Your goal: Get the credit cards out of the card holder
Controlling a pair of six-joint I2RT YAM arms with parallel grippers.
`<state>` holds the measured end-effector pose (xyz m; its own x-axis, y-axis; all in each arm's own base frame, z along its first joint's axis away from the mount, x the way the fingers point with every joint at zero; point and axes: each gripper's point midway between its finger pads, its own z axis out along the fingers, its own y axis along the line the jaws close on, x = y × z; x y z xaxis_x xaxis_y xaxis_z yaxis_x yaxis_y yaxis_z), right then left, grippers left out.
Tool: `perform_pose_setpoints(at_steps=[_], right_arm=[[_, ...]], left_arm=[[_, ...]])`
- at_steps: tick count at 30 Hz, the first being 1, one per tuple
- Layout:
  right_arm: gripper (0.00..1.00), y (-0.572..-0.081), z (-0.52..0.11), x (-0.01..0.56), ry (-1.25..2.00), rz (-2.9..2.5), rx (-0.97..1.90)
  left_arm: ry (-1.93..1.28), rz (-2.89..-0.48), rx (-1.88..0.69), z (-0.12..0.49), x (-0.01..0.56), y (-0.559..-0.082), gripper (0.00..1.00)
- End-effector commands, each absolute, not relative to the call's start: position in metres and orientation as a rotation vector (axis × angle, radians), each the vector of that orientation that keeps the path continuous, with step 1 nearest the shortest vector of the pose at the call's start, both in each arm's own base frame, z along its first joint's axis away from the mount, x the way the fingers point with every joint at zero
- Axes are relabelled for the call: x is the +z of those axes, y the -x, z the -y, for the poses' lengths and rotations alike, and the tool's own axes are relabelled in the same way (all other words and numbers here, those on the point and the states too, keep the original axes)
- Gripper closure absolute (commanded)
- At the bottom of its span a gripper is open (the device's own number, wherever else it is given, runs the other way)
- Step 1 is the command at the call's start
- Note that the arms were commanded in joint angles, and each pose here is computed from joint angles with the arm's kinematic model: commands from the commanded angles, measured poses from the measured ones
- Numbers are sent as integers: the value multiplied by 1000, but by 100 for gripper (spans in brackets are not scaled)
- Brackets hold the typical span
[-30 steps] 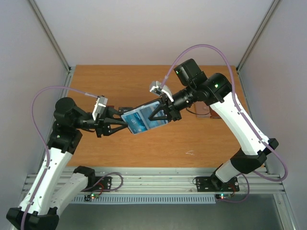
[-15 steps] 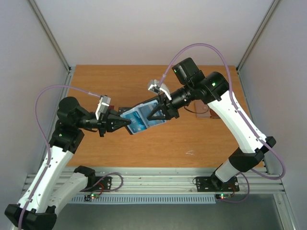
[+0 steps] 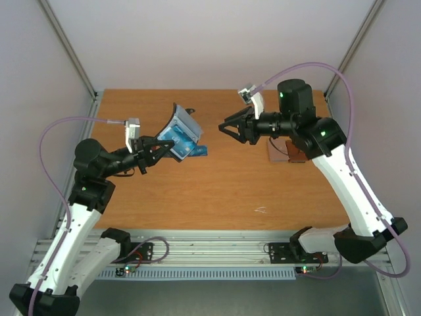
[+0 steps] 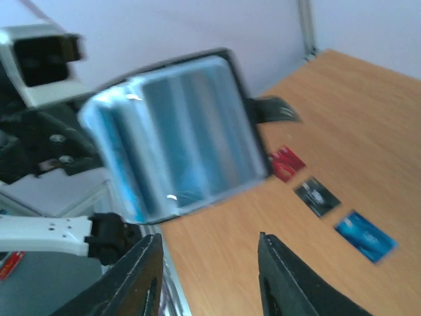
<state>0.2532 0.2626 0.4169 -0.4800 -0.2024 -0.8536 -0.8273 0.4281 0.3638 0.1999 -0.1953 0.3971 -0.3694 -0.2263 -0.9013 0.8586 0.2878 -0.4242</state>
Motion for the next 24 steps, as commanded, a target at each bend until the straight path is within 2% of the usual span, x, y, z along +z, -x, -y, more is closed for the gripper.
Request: perform_pose_setpoints(at_steps=[1,4,7,15,24], right_arm=[[61,-222,-293,455,952,-1677,1198],[67,-190,-319,452,1128,-1596,1399],[74,-195,-338,435,1158,-1668,1480],[74,-207,-354,419,1170,-1699,1500],[99,-190,-356,409,1262,-1701,1630]], left_arm=[[-564,-1432,-1260,188,413,-203,100],[-585,-1423,-1262,189,414,-201,100],[-615,-1406,-1264,190,417,-197,100],[-645,-1394,-1281,191,418,-193,100],[-626,-1402,-1277,191,416,-197,100]])
